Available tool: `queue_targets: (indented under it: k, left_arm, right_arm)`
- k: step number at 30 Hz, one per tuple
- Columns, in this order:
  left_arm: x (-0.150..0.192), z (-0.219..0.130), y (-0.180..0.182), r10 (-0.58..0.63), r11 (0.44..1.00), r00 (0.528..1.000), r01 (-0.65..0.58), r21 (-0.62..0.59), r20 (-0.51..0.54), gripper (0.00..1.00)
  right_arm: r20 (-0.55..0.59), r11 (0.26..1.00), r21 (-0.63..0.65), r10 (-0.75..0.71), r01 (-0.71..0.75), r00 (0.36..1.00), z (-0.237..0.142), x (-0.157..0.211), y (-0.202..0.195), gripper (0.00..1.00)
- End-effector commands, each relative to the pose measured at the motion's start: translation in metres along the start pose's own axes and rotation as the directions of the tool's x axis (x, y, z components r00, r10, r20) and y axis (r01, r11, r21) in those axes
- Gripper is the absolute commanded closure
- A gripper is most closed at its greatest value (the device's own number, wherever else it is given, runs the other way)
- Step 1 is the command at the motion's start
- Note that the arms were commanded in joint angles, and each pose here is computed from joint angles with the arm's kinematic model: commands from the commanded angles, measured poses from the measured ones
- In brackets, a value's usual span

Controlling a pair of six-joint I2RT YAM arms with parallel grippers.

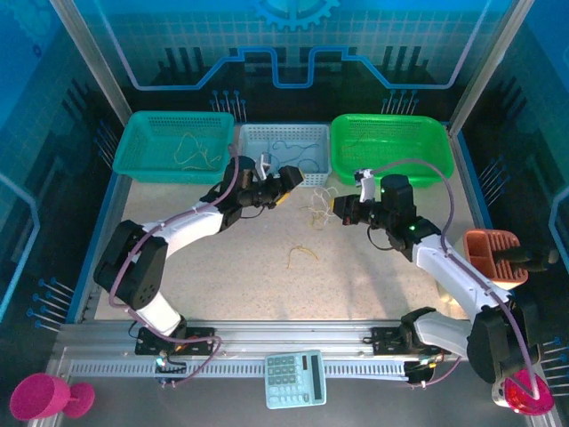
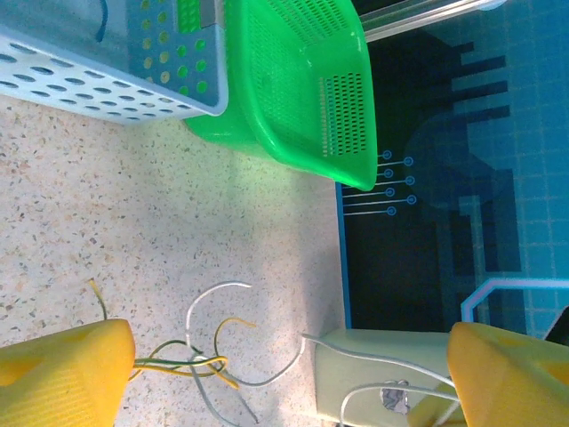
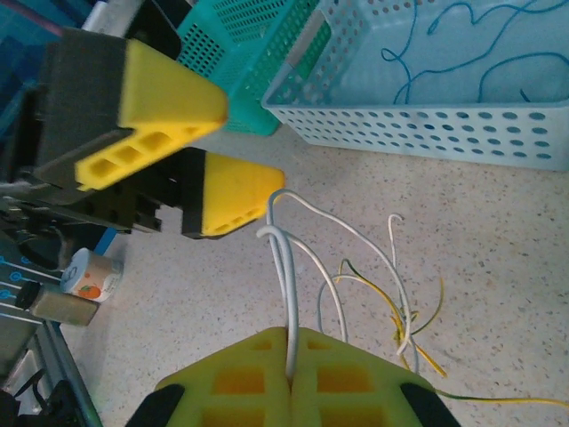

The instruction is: Untangle the cables

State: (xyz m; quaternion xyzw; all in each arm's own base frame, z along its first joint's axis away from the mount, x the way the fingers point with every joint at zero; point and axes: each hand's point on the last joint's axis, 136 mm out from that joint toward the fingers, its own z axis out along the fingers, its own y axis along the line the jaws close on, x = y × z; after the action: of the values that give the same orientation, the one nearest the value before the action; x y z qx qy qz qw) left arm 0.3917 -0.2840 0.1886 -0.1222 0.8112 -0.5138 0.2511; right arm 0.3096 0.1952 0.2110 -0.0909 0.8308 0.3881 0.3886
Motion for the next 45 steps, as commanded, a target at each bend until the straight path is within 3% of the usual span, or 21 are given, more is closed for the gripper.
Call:
queue_targets:
  k: [1, 6, 15, 29, 45]
  left_arm:
    - [0.010, 0.007, 0.013, 0.008, 1.000, 1.000, -0.008, -0.010, -0.030, 0.09]
    - [0.012, 0.013, 0.021, 0.021, 0.999, 0.999, -0.022, -0.024, -0.042, 0.13]
    - [0.019, 0.024, 0.027, 0.129, 0.992, 0.989, -0.128, 0.013, -0.078, 0.33]
    - [0.031, 0.032, 0.025, 0.284, 0.957, 0.953, -0.274, 0.094, -0.107, 0.37]
    - [0.048, 0.046, 0.021, 0.284, 0.948, 0.950, -0.260, 0.182, -0.128, 0.43]
  right_arm:
    - [0.035, 0.998, -0.058, -0.010, 0.012, 0.999, -0.007, -0.009, 0.011, 1.00]
    - [0.037, 0.996, -0.088, -0.023, 0.026, 0.999, -0.010, -0.010, 0.018, 1.00]
    - [0.026, 0.995, -0.100, -0.021, 0.023, 0.999, -0.009, -0.009, 0.019, 1.00]
    - [0.025, 0.993, -0.112, -0.019, 0.021, 1.000, -0.009, -0.009, 0.022, 1.00]
    - [0.031, 0.993, -0.116, -0.013, 0.017, 0.999, -0.010, -0.012, 0.024, 1.00]
